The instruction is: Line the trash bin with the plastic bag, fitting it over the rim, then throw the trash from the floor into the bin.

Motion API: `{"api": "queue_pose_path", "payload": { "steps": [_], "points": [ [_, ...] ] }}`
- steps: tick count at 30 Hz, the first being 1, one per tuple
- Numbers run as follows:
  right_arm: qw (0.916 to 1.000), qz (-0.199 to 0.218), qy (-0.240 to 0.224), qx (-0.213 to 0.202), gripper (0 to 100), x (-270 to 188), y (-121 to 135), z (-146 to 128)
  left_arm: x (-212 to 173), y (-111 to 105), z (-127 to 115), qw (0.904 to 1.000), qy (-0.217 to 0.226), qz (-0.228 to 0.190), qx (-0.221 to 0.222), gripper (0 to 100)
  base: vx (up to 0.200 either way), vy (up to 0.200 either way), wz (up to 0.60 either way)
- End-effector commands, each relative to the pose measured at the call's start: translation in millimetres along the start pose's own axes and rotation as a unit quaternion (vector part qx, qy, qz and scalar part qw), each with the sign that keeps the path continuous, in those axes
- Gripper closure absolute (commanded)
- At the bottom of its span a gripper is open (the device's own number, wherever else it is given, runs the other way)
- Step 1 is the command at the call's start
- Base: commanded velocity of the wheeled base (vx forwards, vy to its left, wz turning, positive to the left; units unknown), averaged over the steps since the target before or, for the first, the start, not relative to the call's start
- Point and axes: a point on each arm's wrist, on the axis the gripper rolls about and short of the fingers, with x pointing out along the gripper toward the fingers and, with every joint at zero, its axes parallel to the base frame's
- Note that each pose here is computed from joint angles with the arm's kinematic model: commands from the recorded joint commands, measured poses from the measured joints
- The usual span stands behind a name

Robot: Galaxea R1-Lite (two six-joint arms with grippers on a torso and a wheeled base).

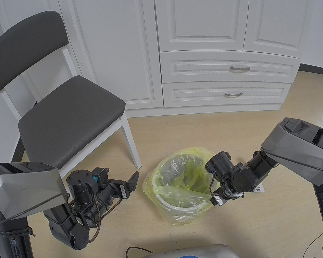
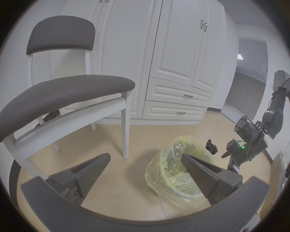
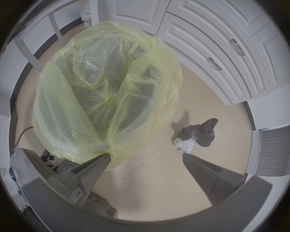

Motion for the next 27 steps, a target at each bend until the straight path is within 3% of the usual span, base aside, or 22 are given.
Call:
{"api": "queue_pose_path", "payload": {
  "steps": [1,9,18,27],
  "points": [
    [1.0,0.0,-0.004,0.002,0,12,5,1,1,1,-1,1.0,0.001,0.001,0.0,0,0.0,0.0,0.0],
    [0.9961,-0.004,-0.078,0.04,0,30,12,14,2,1,0,1.0,-0.002,0.002,-0.002,0,0.0,0.0,0.0],
    [0.9907,-0.004,-0.11,0.081,0,29,7,27,1,2,1,1.0,-0.003,0.002,-0.002,0,0.0,0.0,0.0],
    [0.9905,0.002,-0.111,0.082,0,-5,-8,23,1,2,1,1.0,-0.003,0.003,-0.002,0,0.0,0.0,0.0]
  ]
}}
